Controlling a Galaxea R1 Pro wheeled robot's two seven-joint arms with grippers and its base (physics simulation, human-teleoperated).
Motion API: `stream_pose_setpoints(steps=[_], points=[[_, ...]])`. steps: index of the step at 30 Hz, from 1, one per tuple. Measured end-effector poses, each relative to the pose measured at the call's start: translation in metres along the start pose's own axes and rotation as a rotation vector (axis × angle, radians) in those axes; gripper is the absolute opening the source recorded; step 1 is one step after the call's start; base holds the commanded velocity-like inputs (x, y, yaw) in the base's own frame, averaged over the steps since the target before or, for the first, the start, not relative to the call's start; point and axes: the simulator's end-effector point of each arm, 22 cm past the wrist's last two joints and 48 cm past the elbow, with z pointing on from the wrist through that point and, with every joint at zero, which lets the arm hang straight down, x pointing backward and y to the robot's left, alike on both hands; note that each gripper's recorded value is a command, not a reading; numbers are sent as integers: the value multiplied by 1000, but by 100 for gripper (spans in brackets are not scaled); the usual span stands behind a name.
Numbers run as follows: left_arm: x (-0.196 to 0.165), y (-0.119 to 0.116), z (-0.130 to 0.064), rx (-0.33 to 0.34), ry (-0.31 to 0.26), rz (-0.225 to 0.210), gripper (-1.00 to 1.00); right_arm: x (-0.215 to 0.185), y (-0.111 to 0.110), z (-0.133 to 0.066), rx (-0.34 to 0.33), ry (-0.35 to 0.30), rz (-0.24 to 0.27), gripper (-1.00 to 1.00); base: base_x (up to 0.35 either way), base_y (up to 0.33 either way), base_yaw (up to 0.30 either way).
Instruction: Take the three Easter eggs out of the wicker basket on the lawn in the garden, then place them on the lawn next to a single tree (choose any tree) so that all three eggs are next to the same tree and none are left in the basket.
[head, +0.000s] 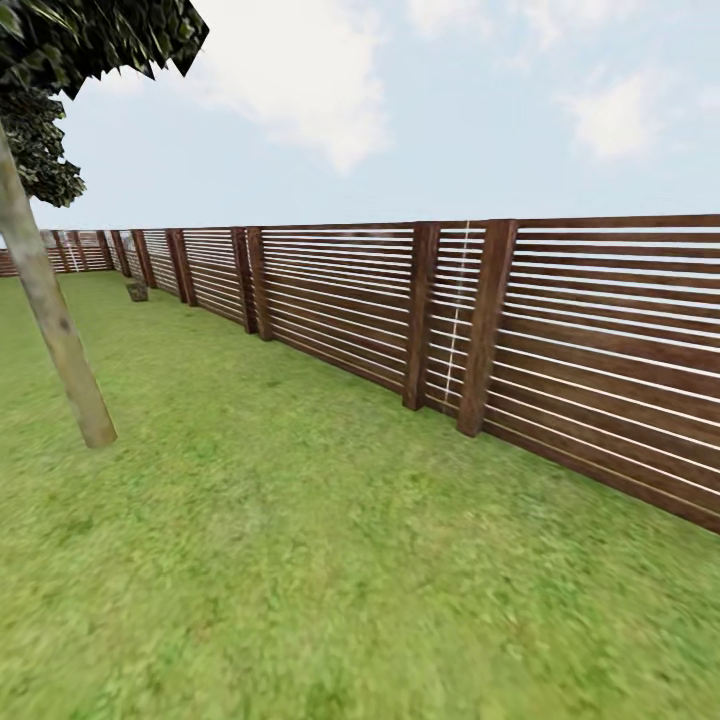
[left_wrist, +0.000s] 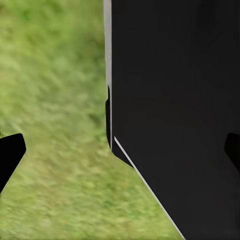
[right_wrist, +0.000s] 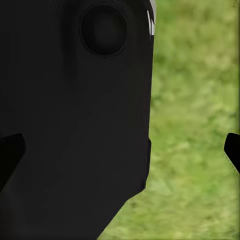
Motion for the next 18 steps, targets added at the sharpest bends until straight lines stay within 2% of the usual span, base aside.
stream_pose_setpoints(steps=[11, 18], points=[[0, 0, 0, 0, -1, 0, 100, 1, -1, 0, 2, 3, 1, 100, 13, 0, 0], [0, 0, 0, 0, 1, 4, 100, 1, 0, 0, 0, 1, -3, 100, 300, 0, 0]])
